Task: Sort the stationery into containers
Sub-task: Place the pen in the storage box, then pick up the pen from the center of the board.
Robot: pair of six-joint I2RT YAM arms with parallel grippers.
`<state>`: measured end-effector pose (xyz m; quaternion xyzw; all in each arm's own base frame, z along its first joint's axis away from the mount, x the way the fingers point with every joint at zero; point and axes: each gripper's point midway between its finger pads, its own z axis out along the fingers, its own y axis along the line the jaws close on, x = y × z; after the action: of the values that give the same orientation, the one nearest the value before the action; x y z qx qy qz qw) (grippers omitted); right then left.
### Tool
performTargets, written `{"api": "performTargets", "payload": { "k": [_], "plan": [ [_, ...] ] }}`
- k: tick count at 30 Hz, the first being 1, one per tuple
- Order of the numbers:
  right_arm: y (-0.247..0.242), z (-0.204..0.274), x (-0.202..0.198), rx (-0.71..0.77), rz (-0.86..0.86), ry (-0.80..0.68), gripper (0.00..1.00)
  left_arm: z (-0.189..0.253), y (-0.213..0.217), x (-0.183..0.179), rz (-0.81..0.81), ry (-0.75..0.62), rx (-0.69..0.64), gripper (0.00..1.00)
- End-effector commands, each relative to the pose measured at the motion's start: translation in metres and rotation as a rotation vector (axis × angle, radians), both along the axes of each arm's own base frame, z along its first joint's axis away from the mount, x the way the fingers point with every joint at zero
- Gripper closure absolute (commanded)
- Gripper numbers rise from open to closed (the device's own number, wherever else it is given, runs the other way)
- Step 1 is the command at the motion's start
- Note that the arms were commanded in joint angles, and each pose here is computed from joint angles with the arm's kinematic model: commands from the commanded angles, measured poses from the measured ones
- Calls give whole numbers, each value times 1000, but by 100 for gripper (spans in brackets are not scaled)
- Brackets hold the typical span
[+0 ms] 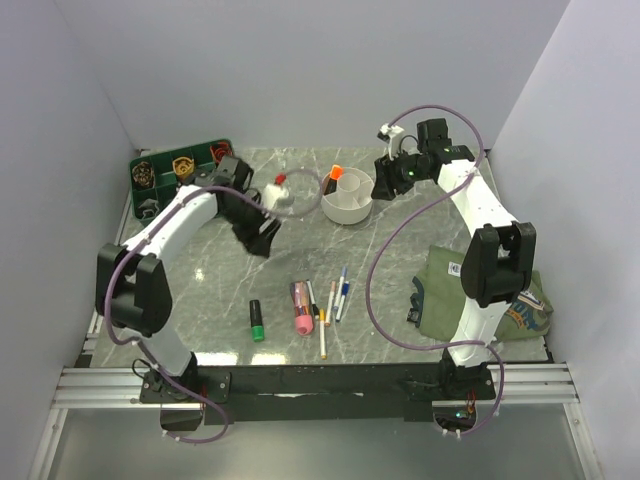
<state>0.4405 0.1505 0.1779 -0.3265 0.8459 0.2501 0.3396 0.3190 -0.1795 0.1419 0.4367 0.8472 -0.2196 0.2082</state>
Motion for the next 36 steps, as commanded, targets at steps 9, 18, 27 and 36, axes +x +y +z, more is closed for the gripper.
{"api": "performTargets", "payload": {
  "k": [9,18,27,36],
  "plan": [
    [-9,29,-34,-60,50,-106,41,-37,40,-97,-1215,-616,72,27],
    [-18,20,-61,-113,49,-98,40,-59,29,-125,-1467,-697,-58,26],
    [-18,16,-66,-111,55,-90,40,-82,21,-130,-1665,-663,-162,28],
    [-18,15,-60,-114,49,-84,40,-96,6,-129,-1685,-667,-212,31]
  ]
}}
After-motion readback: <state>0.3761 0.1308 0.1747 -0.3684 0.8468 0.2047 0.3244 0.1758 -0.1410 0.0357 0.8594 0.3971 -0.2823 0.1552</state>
